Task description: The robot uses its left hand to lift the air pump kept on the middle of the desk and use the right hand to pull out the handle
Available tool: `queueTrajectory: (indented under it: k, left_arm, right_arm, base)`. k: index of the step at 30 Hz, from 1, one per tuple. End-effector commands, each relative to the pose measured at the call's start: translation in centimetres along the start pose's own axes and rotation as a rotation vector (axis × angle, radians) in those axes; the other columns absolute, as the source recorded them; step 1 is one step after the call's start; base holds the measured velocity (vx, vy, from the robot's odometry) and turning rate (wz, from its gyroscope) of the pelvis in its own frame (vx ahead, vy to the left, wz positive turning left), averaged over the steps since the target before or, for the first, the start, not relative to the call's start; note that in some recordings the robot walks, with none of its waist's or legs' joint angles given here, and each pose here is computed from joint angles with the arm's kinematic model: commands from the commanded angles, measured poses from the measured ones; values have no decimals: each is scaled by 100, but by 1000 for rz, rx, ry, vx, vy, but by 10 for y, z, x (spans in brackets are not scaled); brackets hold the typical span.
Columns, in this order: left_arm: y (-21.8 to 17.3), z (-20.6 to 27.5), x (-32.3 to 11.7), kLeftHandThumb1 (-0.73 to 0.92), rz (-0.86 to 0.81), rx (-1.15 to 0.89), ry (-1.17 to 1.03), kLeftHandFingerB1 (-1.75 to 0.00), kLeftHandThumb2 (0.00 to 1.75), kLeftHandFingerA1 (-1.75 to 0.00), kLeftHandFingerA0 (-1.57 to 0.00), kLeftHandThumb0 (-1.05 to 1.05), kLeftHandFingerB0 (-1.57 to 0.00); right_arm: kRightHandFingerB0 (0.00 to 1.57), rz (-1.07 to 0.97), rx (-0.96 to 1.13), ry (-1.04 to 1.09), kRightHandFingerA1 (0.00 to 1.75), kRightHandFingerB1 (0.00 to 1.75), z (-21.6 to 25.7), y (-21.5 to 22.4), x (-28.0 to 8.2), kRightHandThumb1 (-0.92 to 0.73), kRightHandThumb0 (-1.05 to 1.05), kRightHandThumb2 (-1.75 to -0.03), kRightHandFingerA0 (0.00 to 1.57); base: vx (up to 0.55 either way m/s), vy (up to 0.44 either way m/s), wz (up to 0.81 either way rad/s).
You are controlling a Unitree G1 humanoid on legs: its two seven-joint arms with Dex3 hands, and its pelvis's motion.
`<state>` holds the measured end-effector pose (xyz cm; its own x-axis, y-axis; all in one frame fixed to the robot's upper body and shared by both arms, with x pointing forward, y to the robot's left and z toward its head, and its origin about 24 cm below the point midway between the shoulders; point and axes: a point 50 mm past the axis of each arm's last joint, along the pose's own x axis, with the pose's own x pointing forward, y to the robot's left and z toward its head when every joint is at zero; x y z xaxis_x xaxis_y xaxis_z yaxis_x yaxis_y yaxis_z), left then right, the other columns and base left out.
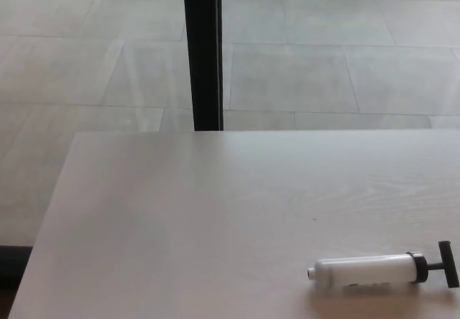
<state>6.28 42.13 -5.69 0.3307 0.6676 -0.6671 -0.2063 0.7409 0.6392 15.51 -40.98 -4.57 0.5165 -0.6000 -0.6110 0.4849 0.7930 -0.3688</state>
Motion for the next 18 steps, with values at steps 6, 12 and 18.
queueTrajectory:
  k: [6,12,18]
  left_arm:
    - [52,-14,-5,64,178,-296,122,-55,58,-59,-42,-58,-36]
    - [87,10,-8,64,271,-424,69,-54,59,-59,-44,-56,-33]
    - [101,42,-8,64,295,-459,7,-53,59,-62,-50,-59,-25]
  right_arm:
    - [22,-357,431,79,120,49,22,-74,-9,-80,-65,-64,56]
    - [30,-511,751,19,93,50,40,-114,-21,-81,-57,-63,48]
    - [30,-507,786,-19,98,52,53,-124,-24,-76,-59,-63,59]
  base:
    - [0,0,0]
    - [0,0,0]
    - [0,0,0]
